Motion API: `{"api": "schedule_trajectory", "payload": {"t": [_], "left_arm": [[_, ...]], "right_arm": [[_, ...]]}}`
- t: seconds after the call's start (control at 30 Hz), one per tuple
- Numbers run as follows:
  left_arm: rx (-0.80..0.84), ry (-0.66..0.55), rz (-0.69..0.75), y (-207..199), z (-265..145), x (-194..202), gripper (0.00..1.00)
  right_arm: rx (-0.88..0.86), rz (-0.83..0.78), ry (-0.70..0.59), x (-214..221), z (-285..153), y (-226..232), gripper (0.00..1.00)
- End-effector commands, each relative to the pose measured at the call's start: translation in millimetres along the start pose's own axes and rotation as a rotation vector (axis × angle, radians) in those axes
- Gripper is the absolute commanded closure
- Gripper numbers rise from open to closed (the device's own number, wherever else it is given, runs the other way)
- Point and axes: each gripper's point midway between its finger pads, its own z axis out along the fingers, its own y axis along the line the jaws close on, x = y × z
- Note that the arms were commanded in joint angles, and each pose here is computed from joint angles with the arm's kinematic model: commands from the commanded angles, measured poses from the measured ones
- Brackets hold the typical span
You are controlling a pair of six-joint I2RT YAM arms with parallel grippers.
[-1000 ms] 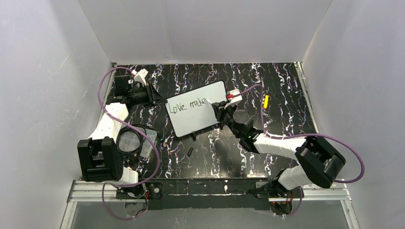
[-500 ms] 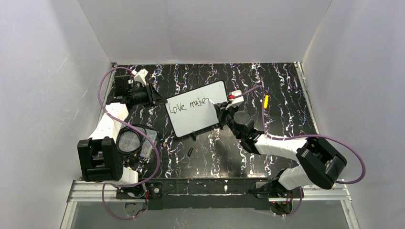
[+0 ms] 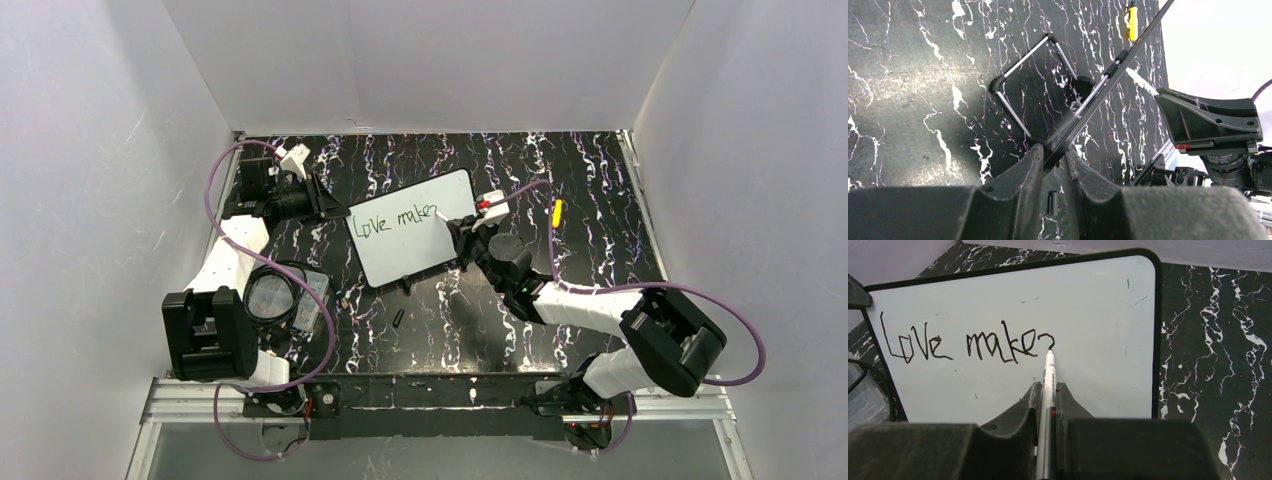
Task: Write a sentence on the whiteboard
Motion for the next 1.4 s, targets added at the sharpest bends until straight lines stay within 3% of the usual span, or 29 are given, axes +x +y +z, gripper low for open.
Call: {"api": "schedule_trajectory", "payload": {"t": [0.0,0.37,0.77,1.37], "left_arm": [[0.055,0.001,0.012,-18.1,-5.0,-5.6,0.81],[0.055,-0.001,0.012,-18.2,-5.2,-5.8,0.81],[0.058,-0.003,0.013,-19.4,-5.5,-5.9,0.8],[0.059,0.002,0.007,-18.4,-4.2,-5.4,0.8]], "right_arm": [[0.0,0.001,0.024,8.3,-5.7,-3.5,0.99],[-0.007,0.012,0.012,3.3,-6.3,-1.6,0.99],[-0.005,0.047,-0.113,-47.2,-6.0,3.3,0.99],[0.001,0.01,-0.154,-48.5,13.8,7.1,0.99]]}}
